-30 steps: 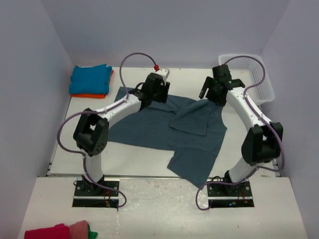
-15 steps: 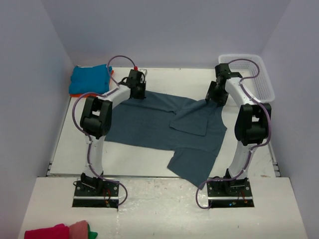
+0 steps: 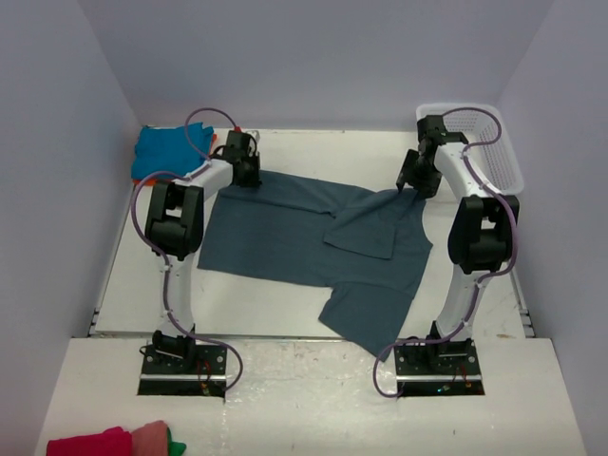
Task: Fold and stack the t-shirts
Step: Fold the flattened tshirt in 1/3 of the way
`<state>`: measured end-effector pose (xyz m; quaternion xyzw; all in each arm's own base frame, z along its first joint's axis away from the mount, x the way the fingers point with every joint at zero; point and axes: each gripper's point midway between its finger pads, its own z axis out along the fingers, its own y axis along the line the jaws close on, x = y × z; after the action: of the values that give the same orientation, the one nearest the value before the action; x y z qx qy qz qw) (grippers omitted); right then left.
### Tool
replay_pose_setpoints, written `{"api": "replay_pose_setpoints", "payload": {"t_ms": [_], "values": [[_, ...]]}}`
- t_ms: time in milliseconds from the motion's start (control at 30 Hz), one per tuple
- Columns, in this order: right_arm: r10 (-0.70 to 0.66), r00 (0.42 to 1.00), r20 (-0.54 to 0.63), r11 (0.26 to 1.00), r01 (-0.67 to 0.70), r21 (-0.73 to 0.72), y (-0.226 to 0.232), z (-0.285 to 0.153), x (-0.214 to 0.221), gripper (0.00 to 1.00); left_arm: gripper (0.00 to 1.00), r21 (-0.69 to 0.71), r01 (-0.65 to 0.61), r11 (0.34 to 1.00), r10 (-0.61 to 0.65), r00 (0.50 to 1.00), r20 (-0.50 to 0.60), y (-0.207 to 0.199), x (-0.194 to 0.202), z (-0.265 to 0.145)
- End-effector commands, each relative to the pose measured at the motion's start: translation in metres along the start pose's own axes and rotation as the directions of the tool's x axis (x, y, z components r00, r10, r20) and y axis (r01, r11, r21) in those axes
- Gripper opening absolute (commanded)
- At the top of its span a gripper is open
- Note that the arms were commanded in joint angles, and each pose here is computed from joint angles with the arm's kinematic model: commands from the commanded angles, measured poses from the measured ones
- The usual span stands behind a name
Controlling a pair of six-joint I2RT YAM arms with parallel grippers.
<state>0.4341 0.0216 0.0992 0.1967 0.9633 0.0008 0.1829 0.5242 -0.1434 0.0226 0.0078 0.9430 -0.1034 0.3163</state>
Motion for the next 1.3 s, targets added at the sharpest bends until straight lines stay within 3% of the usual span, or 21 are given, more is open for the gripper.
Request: {"api": "replay_pose_setpoints", "payload": {"t_ms": [0,200,400,767,1100,1267], "values": [[-0.024,1.000,-0.017,1.000,0.023,-0.017,0.000,-0.001,-0.004,0.61,0.00,0.001,0.031,1.000,-0.031,0.999,-0.007,0.008,-0.002,0.001],[-0.037,0.998,-0.049,0.999,0.036,-0.023,-0.001,0.008,-0.002,0.74,0.00,-0.019,0.060,0.998,-0.060,0.998,-0.017,0.024,0.000,0.006],[-0.045,0.997,-0.068,0.998,0.043,-0.035,0.002,0.017,-0.002,0.73,0.00,-0.029,0.079,0.996,-0.080,0.997,-0.017,0.036,-0.002,0.007],[-0.048,0.995,-0.082,0.993,0.039,-0.108,0.025,0.045,-0.018,0.52,0.00,-0.031,0.090,0.995,-0.091,0.996,-0.007,0.048,-0.003,0.002],[-0.070,0.994,-0.082,0.991,0.060,-0.117,0.031,0.064,-0.030,0.48,0.00,-0.010,0.083,0.996,-0.083,0.997,-0.001,0.044,-0.006,-0.002],[-0.057,0.995,-0.083,0.989,0.045,-0.139,0.035,0.065,-0.034,0.38,0.00,0.009,0.085,0.996,-0.085,0.996,0.003,0.041,-0.007,-0.002]]}}
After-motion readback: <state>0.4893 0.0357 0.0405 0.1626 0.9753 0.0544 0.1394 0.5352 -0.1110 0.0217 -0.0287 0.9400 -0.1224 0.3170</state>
